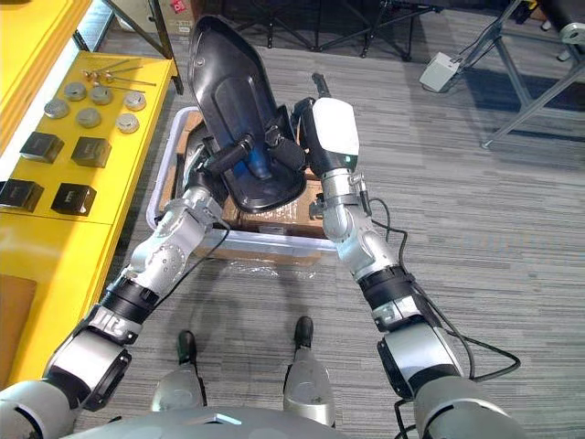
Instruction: Walk over and take three plastic housings, then place them on the shelf
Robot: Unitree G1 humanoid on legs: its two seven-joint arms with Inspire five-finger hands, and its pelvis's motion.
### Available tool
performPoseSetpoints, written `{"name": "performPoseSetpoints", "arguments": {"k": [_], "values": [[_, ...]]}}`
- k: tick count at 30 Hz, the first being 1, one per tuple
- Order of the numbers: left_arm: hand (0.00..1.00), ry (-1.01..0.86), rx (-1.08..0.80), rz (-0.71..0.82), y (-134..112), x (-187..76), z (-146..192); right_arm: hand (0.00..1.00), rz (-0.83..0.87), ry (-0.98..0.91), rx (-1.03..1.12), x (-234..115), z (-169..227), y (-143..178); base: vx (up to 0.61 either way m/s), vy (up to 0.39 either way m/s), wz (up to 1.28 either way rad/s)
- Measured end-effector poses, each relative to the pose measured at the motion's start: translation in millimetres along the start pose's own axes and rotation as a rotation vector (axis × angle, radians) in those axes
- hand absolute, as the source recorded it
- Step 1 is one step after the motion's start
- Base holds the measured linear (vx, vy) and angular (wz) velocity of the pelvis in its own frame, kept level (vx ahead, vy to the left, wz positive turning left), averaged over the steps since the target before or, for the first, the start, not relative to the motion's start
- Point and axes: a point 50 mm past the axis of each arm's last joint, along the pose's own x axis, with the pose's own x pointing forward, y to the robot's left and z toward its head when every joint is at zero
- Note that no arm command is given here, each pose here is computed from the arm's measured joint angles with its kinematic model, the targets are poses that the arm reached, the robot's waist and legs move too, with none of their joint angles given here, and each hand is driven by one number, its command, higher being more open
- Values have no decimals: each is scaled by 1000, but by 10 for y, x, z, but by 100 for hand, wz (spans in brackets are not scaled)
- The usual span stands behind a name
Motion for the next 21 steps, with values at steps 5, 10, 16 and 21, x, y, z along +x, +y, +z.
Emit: {"name": "performPoseSetpoints", "arguments": {"k": [5,10,16,21], "values": [[0,-126,117,-16,-95,-135,131,100,-56,21,145,-176,75,-75,-22,-16,-4],[0,-384,114,82,-175,-284,452,100,-55,46,427,-491,284,-35,8,-8,-4],[0,-569,266,92,-181,-616,558,100,-35,84,636,-728,368,-139,-11,-1,-1],[0,-591,413,147,-67,-817,418,100,14,148,724,-1010,337,-179,-22,-6,-8]]}}
